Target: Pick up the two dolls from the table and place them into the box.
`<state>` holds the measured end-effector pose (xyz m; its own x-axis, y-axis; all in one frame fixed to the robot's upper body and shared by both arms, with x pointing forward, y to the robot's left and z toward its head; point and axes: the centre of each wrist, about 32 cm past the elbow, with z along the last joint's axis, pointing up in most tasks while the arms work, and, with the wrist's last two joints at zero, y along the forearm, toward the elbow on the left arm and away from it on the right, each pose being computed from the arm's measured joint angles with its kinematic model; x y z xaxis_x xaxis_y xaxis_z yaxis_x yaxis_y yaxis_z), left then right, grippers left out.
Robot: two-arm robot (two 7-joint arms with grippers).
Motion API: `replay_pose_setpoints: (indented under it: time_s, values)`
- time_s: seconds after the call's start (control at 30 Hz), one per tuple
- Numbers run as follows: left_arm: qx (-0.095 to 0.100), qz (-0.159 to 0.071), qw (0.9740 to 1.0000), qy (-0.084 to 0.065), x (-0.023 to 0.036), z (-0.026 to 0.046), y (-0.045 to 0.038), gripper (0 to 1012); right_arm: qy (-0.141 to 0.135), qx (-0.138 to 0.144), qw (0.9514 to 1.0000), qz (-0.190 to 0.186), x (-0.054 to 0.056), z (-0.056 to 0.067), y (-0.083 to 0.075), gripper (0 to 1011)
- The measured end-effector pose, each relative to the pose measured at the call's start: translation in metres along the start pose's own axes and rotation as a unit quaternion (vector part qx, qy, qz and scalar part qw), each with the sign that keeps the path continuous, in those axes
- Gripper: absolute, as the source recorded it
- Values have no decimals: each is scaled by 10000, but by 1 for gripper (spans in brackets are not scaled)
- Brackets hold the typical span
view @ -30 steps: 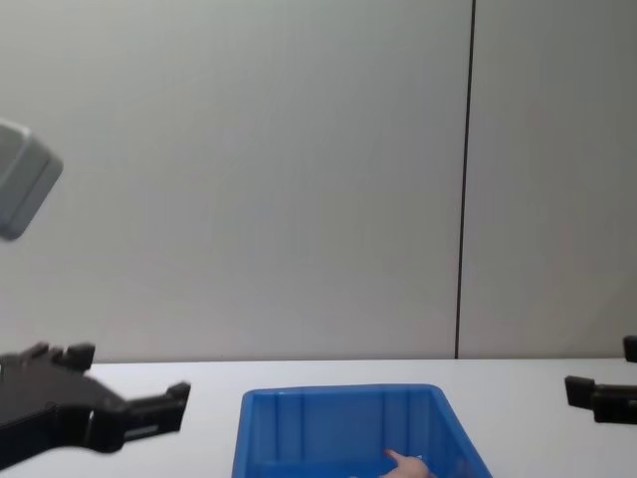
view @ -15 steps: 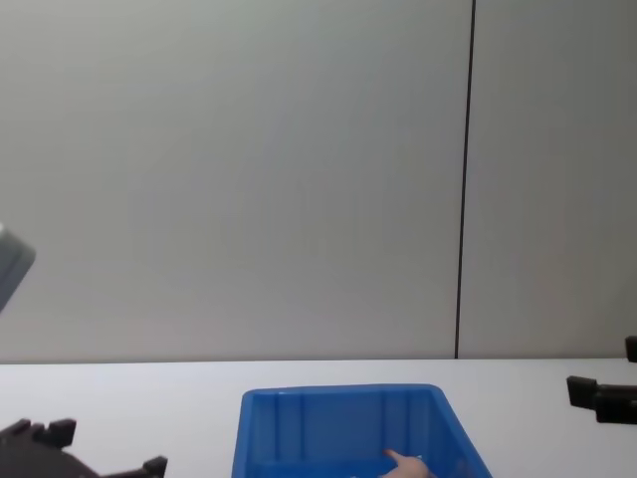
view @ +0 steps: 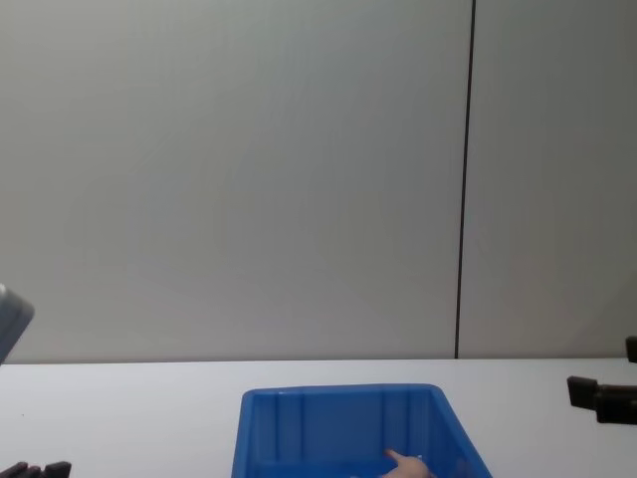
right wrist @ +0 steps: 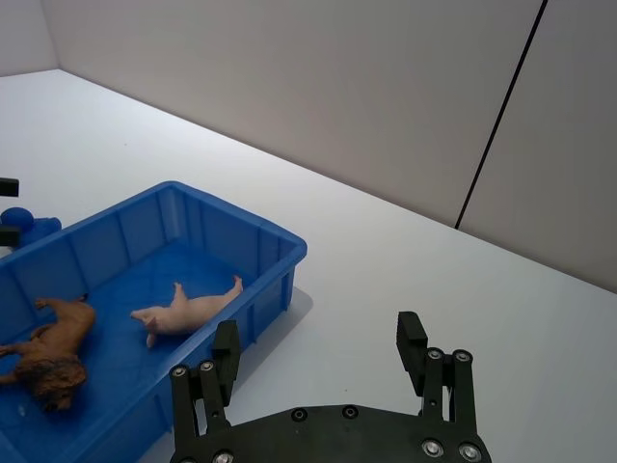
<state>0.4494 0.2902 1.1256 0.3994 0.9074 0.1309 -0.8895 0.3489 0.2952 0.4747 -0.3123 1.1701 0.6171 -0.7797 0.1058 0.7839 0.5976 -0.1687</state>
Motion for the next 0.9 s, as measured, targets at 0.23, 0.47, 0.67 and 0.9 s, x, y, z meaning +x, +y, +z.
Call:
replay_pose_setpoints:
  time_s: [0.23, 0.47, 0.67, 0.9]
  values:
    - [141, -32, 9999, 17, 73, -63, -62, 997, 0, 0, 10000, 1, 0, 0, 0, 1001]
    - [272, -85, 9996, 24, 133, -104, -113, 834, 0, 0, 10000, 1, 0, 0, 0, 1001]
    - [342, -128, 9993, 23, 178, -130, -141, 647, 0, -1, 10000, 1, 0, 0, 0, 1001]
    - [355, -153, 9993, 5, 208, -127, -155, 564, 0, 0, 10000, 1, 0, 0, 0, 1001]
